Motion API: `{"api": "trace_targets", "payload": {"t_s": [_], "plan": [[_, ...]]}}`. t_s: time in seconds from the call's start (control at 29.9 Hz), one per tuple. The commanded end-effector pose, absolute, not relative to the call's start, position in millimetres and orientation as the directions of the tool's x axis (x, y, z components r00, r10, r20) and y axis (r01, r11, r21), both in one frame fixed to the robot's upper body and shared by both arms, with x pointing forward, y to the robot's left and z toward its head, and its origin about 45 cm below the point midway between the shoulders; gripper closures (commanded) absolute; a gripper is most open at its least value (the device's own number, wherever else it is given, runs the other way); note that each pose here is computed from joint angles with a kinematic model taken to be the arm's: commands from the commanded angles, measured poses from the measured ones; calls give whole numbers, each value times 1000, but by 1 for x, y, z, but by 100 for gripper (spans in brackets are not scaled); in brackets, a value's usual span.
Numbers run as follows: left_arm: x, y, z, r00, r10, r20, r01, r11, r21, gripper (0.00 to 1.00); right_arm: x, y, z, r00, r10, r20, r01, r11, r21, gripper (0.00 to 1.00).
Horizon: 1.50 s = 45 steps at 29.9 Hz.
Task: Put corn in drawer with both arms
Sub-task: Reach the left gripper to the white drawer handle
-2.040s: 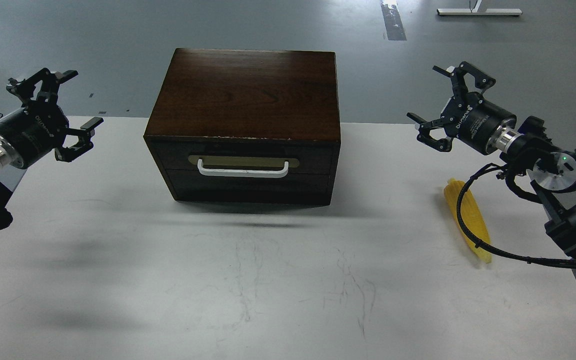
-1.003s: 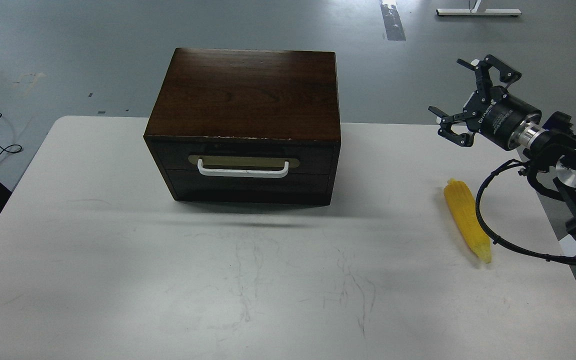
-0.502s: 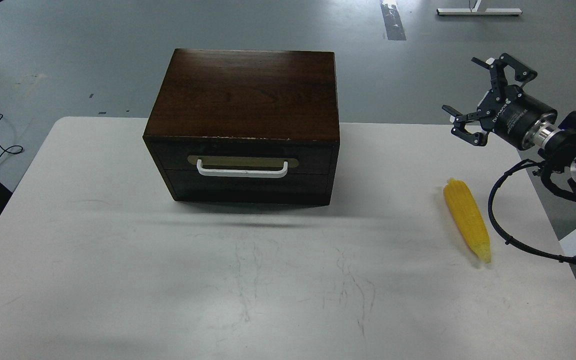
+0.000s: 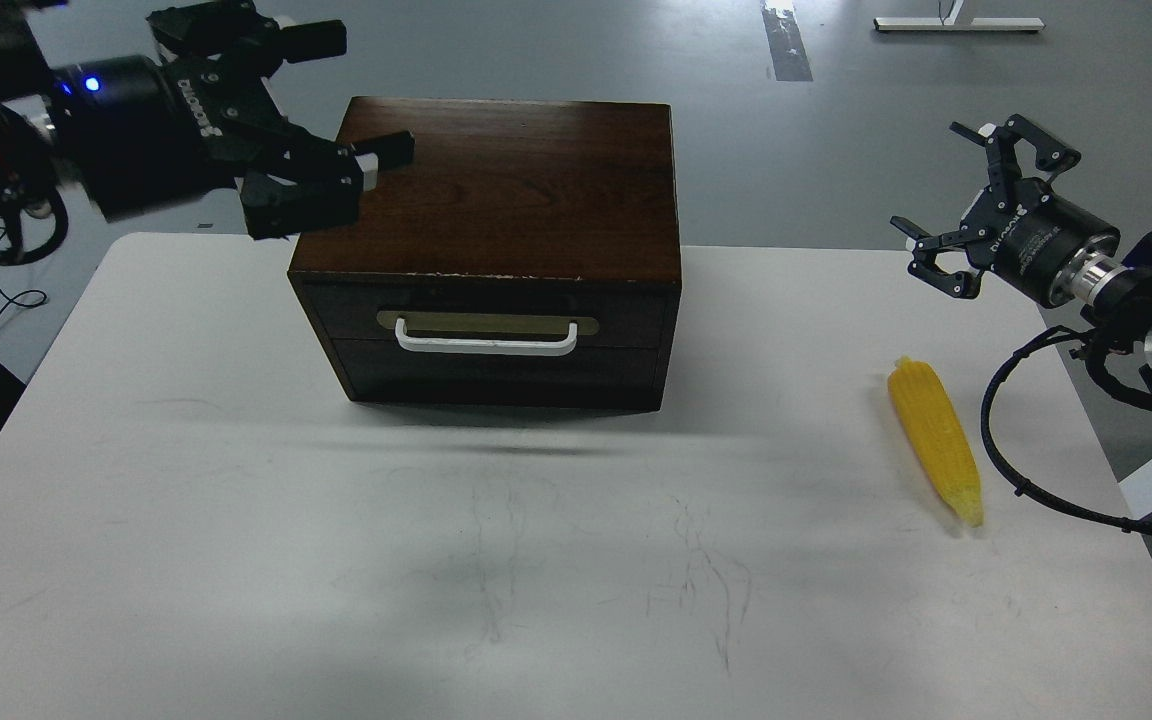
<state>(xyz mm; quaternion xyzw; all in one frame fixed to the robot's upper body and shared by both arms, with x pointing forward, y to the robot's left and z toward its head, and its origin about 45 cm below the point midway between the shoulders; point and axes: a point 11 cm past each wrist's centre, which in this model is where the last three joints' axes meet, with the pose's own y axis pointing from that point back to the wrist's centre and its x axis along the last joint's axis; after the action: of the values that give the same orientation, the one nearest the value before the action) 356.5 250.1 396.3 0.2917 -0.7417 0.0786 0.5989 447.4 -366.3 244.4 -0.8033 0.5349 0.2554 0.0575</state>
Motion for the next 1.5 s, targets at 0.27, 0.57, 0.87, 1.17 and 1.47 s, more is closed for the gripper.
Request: {"api": "trace_targets", "payload": {"t_s": [0.27,0.57,0.87,1.17,1.47], "plan": [[338,231,321,-191,-494,848,-391,831,396,2,447,-366,244,297,-830,-472,-889,-421,181,0],[344,227,280,-113,-532,839,-361,809,464,2,449,-365,246,301,-829,-472,-889,-423,176,0],[345,215,257,-84,-546,834,-323,807,495,2,449,-365,247,301,-829,-472,-889,-423,176,0],[352,198,246,-83,-539,839,-305,815,493,2,449,-368,246,294,-831,-471,-891,-416,178,0],[364,187,234,-72,-543,837,-312,809,498,2,450,-373,252,291,-833,-471,-899,-406,163,0]]}}
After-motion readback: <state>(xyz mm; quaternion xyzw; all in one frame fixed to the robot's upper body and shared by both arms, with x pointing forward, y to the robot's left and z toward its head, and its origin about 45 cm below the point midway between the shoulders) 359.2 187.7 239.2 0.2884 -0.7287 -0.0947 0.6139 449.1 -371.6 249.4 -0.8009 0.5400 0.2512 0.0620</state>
